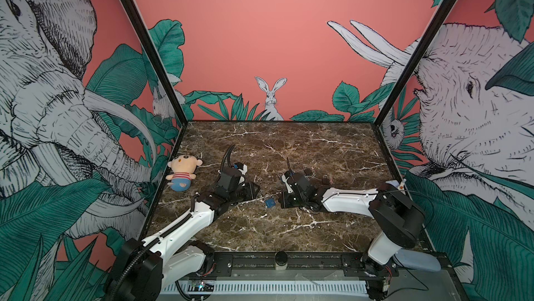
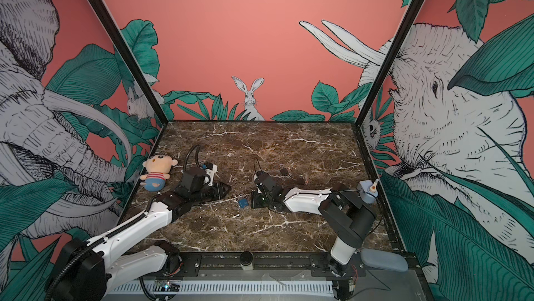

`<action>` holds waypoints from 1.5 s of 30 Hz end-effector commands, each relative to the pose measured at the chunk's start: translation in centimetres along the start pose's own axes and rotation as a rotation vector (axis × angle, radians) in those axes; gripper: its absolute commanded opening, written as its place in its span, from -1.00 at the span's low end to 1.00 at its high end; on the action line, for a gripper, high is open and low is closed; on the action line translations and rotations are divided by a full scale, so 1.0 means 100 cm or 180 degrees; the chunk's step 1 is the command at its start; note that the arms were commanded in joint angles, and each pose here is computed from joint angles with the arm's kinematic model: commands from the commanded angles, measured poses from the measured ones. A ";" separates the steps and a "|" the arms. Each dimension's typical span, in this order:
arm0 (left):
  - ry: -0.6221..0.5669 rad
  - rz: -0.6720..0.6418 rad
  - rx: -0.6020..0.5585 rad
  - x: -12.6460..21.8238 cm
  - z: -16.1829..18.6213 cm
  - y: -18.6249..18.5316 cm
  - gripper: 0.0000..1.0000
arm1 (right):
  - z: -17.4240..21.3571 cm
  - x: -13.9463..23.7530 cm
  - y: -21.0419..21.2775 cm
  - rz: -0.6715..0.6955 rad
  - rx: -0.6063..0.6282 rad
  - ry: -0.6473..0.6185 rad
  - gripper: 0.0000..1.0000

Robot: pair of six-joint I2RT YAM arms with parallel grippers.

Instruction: Lock with the key

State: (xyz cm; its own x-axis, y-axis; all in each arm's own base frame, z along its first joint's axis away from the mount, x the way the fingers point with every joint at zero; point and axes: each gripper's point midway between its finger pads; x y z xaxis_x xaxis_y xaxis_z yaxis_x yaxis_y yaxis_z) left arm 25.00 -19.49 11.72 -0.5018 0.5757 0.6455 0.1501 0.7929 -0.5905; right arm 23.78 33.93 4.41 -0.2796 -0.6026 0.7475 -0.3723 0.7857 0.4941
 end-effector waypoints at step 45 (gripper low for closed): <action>-0.0335 -0.0230 -0.0138 0.029 -0.027 0.004 -0.24 | -0.059 0.076 0.031 0.0284 0.0676 -0.0565 -0.56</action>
State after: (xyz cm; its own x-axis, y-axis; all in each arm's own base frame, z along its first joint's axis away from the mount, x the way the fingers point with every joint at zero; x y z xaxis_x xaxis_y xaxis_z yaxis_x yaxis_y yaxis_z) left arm 25.07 -17.75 12.62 -0.5467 0.5266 0.6510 0.1354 0.8229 -0.5519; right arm 25.38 34.00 13.15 -0.4143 -0.6117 0.6739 -0.4779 0.7764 0.4109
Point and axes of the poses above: each gripper's point midway between its finger pads, its own x axis back along the fingers, its own y axis along the line the jaws close on, z = x × y, and after that the axes turned 2 degrees about x, right-handed
